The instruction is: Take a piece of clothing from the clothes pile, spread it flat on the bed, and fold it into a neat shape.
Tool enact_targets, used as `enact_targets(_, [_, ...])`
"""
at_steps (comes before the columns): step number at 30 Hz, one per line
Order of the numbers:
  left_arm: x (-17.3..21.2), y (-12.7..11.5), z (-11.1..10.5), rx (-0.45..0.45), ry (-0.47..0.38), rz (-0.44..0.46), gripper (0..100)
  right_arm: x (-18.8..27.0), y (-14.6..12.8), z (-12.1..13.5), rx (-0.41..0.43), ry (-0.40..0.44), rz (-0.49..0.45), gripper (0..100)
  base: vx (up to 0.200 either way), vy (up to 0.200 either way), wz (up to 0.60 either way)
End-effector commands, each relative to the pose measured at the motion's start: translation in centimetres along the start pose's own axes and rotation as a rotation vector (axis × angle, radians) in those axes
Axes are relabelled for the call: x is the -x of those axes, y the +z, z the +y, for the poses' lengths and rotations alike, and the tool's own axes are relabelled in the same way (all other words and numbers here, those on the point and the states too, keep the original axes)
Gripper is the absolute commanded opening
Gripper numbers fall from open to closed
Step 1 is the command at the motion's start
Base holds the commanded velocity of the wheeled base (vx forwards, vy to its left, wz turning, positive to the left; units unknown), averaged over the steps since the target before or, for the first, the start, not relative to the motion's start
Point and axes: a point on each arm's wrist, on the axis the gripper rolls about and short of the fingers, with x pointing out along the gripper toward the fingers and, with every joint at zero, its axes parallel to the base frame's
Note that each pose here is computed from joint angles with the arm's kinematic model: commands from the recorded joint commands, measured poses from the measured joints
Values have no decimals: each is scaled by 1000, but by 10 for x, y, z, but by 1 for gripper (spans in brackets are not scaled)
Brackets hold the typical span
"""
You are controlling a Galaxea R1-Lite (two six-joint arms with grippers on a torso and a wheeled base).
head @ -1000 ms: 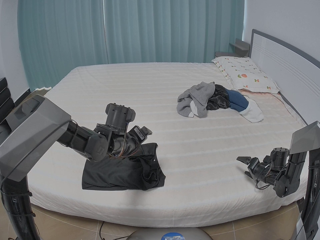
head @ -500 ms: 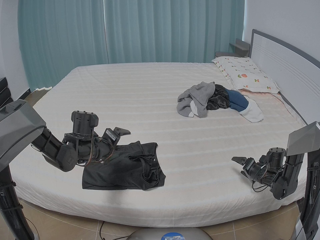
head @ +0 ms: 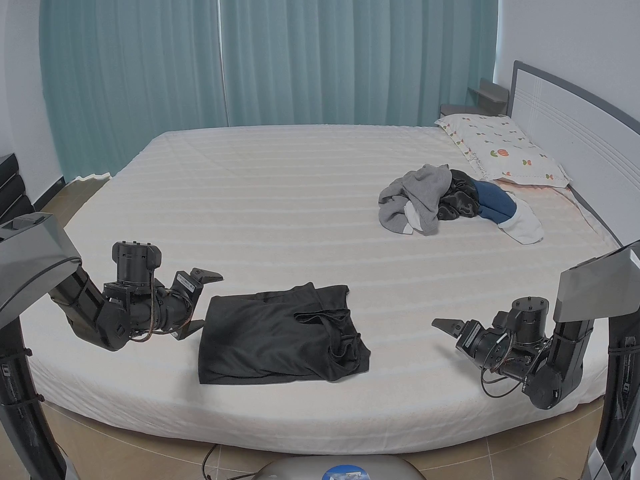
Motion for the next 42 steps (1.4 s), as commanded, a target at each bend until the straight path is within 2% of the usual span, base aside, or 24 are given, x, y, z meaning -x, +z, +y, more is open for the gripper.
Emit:
enact_targets(1, [-8,0,12,12,27,7,100,-2,3,32,36,84,-3,100,0,200,0])
enact_targets(6, [-8,0,11,13,26,7,100,-18,1,60,61,133,34,100,0,200,0])
enact_targets(10, [-9,-1,11,12,27,8,100,-27,-2,66,61,162,40,100,0,200,0])
enact_targets(18, [-9,-2,12,6,35,-1,100,-20,3,79,68,191,21,100,0,0,0])
enact_targets(23, [-6,-2,13,9,31,14,100,-21,-9,92,85,210,41,100,0,0,0])
enact_targets(28, [-7,-4,14,3,34,19,100,-37,-14,112,97,168,83,100,0,0,0])
enact_targets(34, [-8,-4,14,1,35,18,100,-52,-37,127,127,153,169,100,0,0,0])
enact_targets(38, [-8,-3,13,0,37,10,100,-72,-50,121,169,69,222,100,0,0,0])
enact_targets(41, [-9,-4,15,-1,41,12,100,-76,-50,117,179,38,224,100,0,0,0])
enact_targets(42, [-9,-4,15,-3,41,12,100,-83,-51,111,198,-7,221,100,0,0,0])
